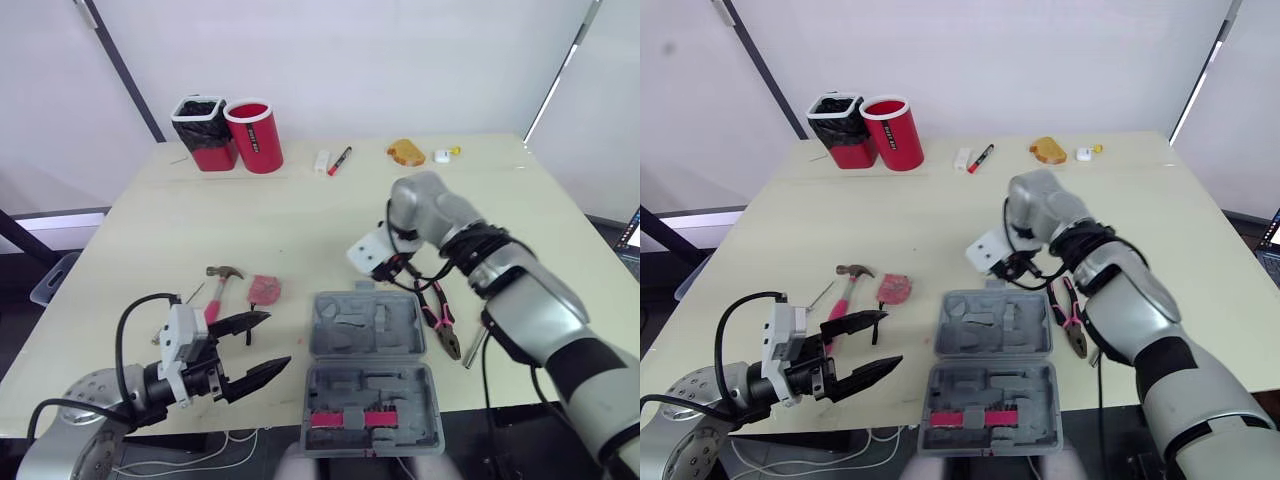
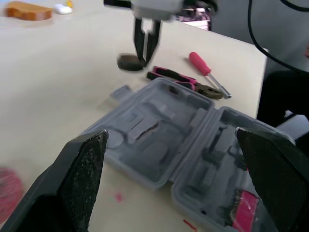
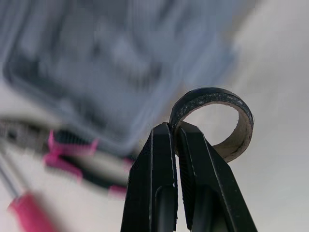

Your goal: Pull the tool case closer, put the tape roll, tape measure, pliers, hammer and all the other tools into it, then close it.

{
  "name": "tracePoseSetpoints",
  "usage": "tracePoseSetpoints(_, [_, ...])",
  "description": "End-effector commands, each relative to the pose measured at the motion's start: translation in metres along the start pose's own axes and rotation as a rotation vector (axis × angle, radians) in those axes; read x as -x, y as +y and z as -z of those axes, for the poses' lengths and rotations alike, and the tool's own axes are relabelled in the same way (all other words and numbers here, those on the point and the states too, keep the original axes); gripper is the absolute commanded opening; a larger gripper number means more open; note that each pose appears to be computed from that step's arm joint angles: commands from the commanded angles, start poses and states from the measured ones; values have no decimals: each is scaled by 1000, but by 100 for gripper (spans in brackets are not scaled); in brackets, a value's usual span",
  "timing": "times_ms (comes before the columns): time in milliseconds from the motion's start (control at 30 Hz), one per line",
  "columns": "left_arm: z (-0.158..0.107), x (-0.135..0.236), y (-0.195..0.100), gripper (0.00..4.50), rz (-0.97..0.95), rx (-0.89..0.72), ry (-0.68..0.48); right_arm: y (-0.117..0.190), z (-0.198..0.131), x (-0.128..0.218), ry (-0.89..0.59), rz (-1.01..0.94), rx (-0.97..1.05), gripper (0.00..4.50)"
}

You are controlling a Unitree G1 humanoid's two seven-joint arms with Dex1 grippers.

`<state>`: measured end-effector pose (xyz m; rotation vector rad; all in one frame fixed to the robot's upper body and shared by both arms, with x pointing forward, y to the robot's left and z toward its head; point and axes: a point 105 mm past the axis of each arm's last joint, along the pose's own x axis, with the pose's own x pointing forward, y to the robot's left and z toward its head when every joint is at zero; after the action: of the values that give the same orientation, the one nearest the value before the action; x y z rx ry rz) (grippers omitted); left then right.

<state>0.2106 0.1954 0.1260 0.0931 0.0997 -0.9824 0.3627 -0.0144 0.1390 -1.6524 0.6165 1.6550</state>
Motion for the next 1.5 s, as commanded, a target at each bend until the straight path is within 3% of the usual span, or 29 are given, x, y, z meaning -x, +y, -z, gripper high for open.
tracePoseSetpoints(33, [-1, 8, 1, 450, -43, -11, -20, -8, -22, 2, -5, 43, 50, 7])
tracePoseSetpoints(567, [-2, 14, 0, 450, -146, 17, -65, -16, -90, -36, -33, 48, 205, 7])
tracePoseSetpoints(700, [0, 15, 0, 450, -146, 13, -45, -19, -86, -47, -17, 67, 202, 7])
tracePoseSetpoints(1500, [1, 11, -1, 450, -135, 18, -36, -29, -79, -36, 12, 100, 190, 7])
